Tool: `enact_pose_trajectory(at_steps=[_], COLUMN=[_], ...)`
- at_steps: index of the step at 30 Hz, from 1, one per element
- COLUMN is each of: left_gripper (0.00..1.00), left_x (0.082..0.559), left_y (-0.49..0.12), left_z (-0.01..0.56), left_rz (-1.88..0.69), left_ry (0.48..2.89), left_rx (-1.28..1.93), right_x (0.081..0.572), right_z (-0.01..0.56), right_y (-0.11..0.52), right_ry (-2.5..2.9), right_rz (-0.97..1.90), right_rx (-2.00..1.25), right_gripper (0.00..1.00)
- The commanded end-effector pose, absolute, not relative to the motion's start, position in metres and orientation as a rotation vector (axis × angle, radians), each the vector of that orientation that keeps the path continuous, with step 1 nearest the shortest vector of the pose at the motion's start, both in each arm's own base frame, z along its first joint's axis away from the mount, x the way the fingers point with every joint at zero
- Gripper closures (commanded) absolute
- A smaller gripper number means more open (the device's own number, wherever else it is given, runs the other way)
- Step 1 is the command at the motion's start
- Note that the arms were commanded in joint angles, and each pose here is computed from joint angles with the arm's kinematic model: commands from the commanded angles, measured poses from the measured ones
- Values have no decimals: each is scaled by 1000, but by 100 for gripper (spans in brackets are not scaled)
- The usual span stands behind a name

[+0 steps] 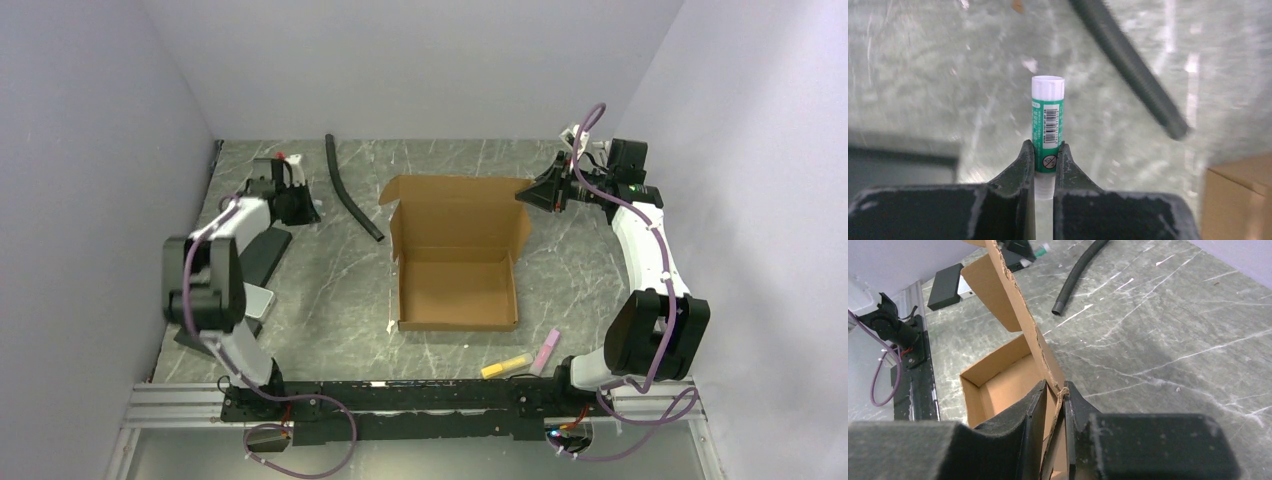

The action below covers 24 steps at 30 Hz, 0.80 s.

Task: Fold the paper box

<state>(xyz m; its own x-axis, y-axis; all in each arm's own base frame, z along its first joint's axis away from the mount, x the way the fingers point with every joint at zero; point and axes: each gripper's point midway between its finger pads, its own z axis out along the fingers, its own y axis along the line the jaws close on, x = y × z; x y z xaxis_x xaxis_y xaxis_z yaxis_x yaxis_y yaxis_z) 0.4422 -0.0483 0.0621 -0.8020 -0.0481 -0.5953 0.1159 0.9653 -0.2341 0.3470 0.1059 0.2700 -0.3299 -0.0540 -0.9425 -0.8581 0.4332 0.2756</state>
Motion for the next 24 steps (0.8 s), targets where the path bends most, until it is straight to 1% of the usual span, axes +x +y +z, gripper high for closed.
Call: enact_pose_trajectory(at_steps=[1,3,6,10,14,19,24], left_gripper=[100,100,100,100,100,100,100], left_x=[419,383,335,271,219,191,179], left_y=[-90,-110,-145,-195,-233,-273,-317], left_z=[168,179,210,234,238,224,199], left_rz=[-696,-824,-976,-1059,-1126,-1167,-1076], left_ry=[2112,2040,1891,1793,1745,1772,1859], left_rx=[-150,-152,-34,171,328,397,461], right_x=[342,342,342,341,342,342,342], right_z=[271,270,270,270,269,269,268], right_y=[108,108,107,107,106,106,106], right_ry=[1665,1665,1666,1668,1672,1673,1675], right_rz=[1033,1031,1025,1019,1015,1012,1014], right_rx=[-850,-858,-863,-864,-859,-854,-851], right_gripper=[76,75,75,75,75,75,75])
